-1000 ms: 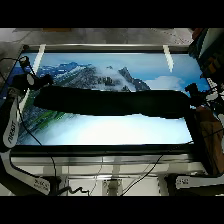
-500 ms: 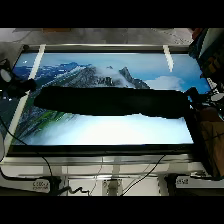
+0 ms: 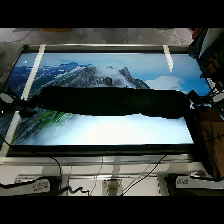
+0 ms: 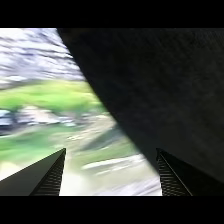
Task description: Fold the clothes and pants, and hang the long-sleeved shirts on hangers.
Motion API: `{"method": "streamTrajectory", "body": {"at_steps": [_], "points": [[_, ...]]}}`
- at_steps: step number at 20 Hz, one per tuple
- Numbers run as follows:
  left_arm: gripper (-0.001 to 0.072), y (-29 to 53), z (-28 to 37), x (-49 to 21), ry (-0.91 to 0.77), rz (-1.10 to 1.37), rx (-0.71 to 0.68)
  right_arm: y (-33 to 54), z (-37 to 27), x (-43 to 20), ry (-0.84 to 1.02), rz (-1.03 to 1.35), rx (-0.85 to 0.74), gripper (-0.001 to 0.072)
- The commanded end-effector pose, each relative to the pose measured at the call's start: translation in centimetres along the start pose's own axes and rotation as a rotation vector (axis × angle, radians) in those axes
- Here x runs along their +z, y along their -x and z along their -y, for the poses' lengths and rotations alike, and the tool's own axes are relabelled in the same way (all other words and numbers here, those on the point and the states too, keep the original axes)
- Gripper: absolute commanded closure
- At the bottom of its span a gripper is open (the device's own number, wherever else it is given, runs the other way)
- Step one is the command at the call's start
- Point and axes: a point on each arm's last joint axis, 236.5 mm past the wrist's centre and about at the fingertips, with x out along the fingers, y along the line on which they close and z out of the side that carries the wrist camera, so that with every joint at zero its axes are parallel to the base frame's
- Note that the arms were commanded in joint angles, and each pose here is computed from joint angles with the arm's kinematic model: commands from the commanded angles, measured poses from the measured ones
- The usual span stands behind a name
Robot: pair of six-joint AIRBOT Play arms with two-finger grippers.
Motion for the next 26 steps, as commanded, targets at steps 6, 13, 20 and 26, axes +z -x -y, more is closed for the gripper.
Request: {"method": "streamTrajectory", "body": {"at_steps": [6, 13, 20, 26], "points": [[0.0074, -6.5, -0.5, 1.9, 0.206, 0.103, -0.088, 0.0, 0.0, -0.1, 0.011, -0.003, -0.001, 0.0027], [0.0185, -5.7, 1.3, 7.7, 0.146, 0.403, -0.112, -0.4, -3.4, -2.9, 0.187, -0.078, 0.048, 0.0027], [0.0683, -3.3, 3.3, 9.7, 0.048, 0.518, -0.128, -0.5, -16.6, -5.8, 0.292, 0.018, 0.259, 0.0294], [0.0683, 5.4, 6.4, 10.3, -0.276, 0.594, -0.082, 4.7, -32.6, -8.9, 0.404, 0.15, 0.54, 0.0677]]}}
